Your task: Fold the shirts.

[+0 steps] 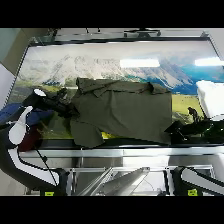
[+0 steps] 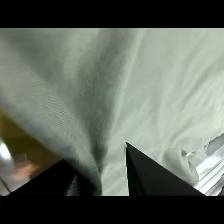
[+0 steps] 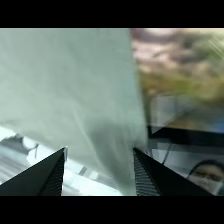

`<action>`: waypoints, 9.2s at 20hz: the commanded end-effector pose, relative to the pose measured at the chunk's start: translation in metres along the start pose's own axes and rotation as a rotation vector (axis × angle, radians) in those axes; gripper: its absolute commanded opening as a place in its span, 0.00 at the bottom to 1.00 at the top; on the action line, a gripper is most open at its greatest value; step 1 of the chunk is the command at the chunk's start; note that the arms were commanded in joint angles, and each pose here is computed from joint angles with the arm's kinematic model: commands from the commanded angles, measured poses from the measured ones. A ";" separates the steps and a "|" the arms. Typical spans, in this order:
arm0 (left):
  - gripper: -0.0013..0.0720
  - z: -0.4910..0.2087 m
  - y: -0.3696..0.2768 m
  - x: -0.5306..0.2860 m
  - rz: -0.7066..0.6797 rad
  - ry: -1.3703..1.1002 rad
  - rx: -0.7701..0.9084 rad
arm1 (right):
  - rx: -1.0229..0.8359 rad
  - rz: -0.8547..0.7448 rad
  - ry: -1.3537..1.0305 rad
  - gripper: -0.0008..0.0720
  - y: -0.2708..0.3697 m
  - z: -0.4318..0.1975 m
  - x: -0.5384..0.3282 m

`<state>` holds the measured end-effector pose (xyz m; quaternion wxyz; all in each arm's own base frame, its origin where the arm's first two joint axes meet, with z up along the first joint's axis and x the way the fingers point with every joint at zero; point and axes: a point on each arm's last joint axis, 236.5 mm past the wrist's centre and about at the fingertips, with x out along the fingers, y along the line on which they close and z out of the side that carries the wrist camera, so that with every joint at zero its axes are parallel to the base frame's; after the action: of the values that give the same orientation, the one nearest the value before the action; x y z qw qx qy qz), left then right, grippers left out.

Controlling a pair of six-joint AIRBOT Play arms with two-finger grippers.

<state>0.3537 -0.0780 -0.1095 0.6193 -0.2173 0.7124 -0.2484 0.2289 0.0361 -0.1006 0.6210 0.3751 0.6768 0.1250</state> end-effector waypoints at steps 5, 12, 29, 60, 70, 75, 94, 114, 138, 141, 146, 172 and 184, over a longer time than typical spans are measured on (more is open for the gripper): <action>0.42 -0.008 -0.011 0.001 -0.027 0.040 0.010 | -0.035 -0.002 0.034 0.67 0.004 -0.002 0.005; 0.42 -0.009 -0.011 0.001 -0.029 0.043 0.010 | -0.003 -0.032 -0.152 0.67 -0.007 0.026 -0.050; 0.05 -0.012 -0.016 0.001 -0.047 0.058 0.003 | -0.016 0.101 -0.040 0.04 0.028 0.008 0.008; 0.06 -0.004 -0.241 -0.289 -0.264 -0.697 0.531 | -0.733 0.232 -1.004 0.04 0.286 0.073 -0.276; 0.04 0.170 -0.041 -0.083 -0.190 -0.471 0.150 | -0.310 0.220 -0.711 0.04 0.131 0.265 -0.052; 0.03 0.214 -0.029 -0.092 -0.174 -0.539 0.183 | -0.300 0.334 -0.672 0.04 0.144 0.309 -0.043; 0.02 0.161 0.006 -0.057 -0.083 -0.252 0.067 | -0.395 0.125 -0.365 0.04 0.091 0.262 -0.004; 0.24 -0.029 -0.054 -0.155 -0.113 -0.304 -0.012 | -0.133 -0.157 -0.207 0.71 -0.009 0.083 -0.062; 0.92 -0.173 -0.004 -0.038 0.013 -0.259 -0.293 | -0.164 0.130 -0.085 0.69 0.050 0.045 0.044; 0.92 -0.166 0.010 -0.019 0.006 -0.205 -0.347 | -0.180 0.130 -0.087 0.47 0.050 0.046 0.044; 0.92 -0.166 0.023 0.023 0.010 -0.071 -0.381 | -0.179 0.134 -0.090 0.48 0.051 0.046 0.044; 0.05 -0.044 -0.097 -0.124 0.016 -0.423 0.097 | 0.021 0.311 -0.178 0.04 0.038 0.063 -0.038; 0.05 0.125 -0.101 -0.123 0.034 -0.443 0.245 | -0.337 0.229 -0.564 0.04 0.147 0.222 -0.051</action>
<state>0.4588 -0.0863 0.0583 0.7890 -0.1824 0.5243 -0.2634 0.4445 0.0391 0.0010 0.7922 0.3830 0.4201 0.2218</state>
